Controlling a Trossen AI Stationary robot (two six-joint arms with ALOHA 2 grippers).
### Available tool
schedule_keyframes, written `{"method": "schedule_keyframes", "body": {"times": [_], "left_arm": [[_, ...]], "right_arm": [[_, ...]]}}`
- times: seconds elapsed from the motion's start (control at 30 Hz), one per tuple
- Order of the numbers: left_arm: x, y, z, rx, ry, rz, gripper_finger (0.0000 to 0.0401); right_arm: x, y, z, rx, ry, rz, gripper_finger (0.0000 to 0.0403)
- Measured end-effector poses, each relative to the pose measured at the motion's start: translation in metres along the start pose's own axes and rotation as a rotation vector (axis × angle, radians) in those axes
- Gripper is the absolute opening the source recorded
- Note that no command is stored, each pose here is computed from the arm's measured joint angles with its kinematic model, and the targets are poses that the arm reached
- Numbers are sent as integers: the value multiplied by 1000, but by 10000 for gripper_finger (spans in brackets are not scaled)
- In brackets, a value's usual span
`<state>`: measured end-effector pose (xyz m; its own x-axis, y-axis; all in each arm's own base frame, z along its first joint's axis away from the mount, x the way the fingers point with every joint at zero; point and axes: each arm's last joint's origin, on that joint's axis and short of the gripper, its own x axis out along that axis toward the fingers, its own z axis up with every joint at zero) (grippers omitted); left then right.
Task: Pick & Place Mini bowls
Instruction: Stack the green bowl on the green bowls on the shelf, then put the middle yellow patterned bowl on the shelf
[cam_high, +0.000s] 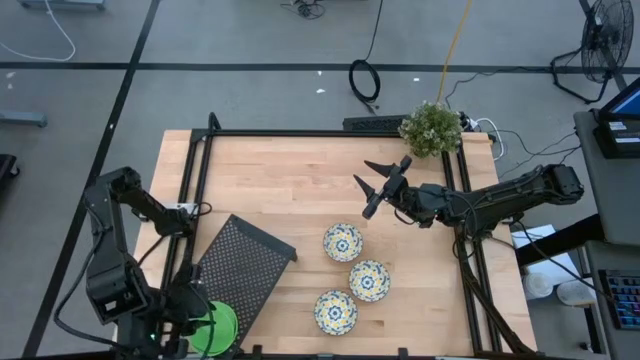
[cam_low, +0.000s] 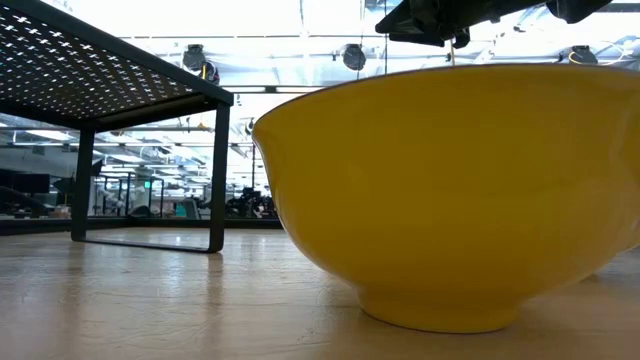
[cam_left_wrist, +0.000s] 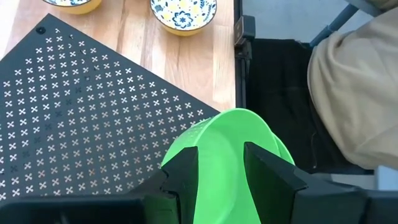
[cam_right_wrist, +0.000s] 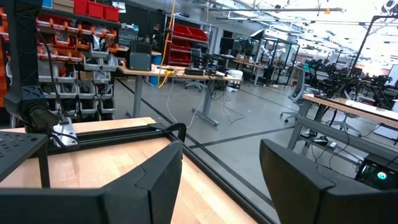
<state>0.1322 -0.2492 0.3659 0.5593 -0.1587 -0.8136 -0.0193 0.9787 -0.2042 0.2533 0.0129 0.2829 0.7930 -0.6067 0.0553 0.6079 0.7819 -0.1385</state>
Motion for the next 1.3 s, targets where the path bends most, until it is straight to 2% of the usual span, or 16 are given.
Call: {"method": "schedule_keyframes", "body": {"times": [0.27,0.53,0.87,1.07,1.23,1.3], "left_arm": [[1,1,0,5,-6,18,131],[15,6,-11,-3,39,73,131],[11,9,-10,6,32,66,131],[-2,18,-3,63,-91,86,131],[-12,26,5,177,-318,207,131],[-12,30,11,194,-365,254,131]], "right_arm": [[0,0,0,-1,1,0,205],[0,0,0,-1,1,0,205],[0,0,0,-1,1,0,205],[0,0,0,7,0,0,205],[0,0,0,10,1,0,205],[0,0,0,10,1,0,205]]}}
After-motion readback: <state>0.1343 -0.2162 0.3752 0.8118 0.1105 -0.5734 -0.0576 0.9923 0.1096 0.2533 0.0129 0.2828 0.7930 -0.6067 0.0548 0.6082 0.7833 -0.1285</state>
